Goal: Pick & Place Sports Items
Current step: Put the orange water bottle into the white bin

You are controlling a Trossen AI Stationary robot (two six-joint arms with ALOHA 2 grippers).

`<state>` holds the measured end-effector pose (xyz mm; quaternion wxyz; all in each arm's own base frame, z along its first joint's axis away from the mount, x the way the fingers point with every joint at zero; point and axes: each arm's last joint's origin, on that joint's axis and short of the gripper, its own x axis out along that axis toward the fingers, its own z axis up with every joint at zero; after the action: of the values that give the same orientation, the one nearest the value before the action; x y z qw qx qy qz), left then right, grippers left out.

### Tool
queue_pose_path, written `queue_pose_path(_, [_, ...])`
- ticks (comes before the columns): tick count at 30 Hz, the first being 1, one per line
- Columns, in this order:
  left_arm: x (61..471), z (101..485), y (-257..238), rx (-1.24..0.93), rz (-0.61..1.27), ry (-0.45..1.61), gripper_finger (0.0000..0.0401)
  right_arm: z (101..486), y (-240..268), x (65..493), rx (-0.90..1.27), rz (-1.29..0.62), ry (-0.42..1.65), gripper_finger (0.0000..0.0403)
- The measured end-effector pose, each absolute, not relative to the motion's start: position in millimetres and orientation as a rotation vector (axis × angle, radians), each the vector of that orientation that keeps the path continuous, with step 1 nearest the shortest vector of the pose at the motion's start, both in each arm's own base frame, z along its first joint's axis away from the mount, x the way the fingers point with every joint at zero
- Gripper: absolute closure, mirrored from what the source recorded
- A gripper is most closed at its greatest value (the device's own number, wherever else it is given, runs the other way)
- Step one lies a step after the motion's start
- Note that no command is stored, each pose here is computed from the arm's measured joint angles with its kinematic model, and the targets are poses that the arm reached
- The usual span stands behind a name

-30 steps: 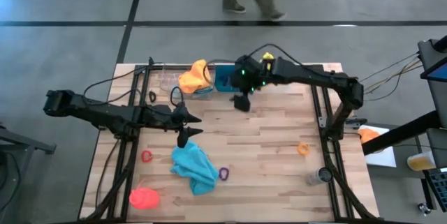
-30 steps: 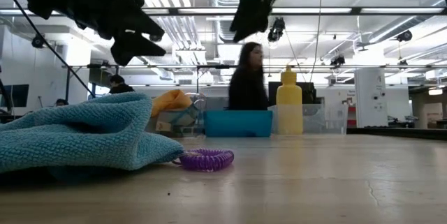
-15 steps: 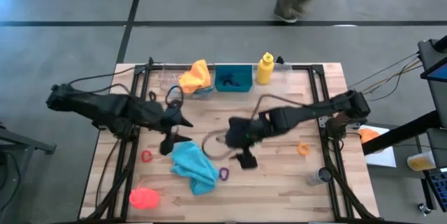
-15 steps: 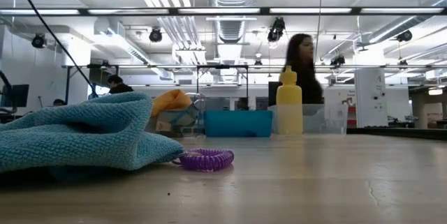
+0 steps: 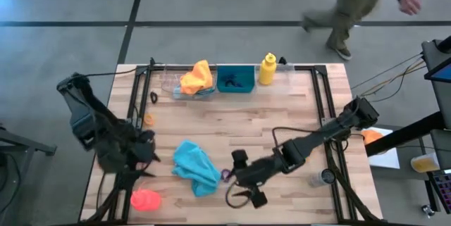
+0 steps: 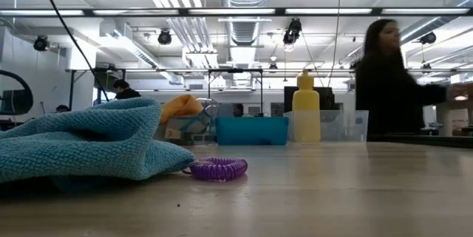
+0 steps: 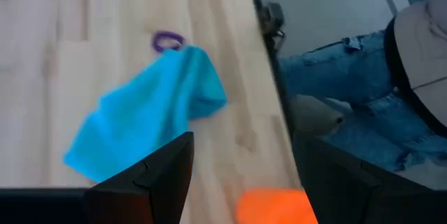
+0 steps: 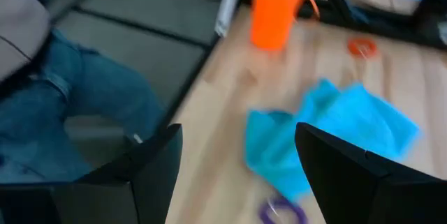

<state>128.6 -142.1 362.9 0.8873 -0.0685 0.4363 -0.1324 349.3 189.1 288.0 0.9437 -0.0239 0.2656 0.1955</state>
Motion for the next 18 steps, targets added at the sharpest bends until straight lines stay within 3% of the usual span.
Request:
queue_pose_path(9, [108.4, 349.7, -178.7, -0.054, -0.364, 0.928, 0.0155, 271.1, 207.5, 341.7, 0.026, 0.468, 0.297, 0.0124])
queue_pose_path(18, [93.8, 339.7, -202.3, -0.004, -0.459, 0.990, 0.0155, 267.7, 211.5, 337.0, 0.163, 0.480, 0.209, 0.0124])
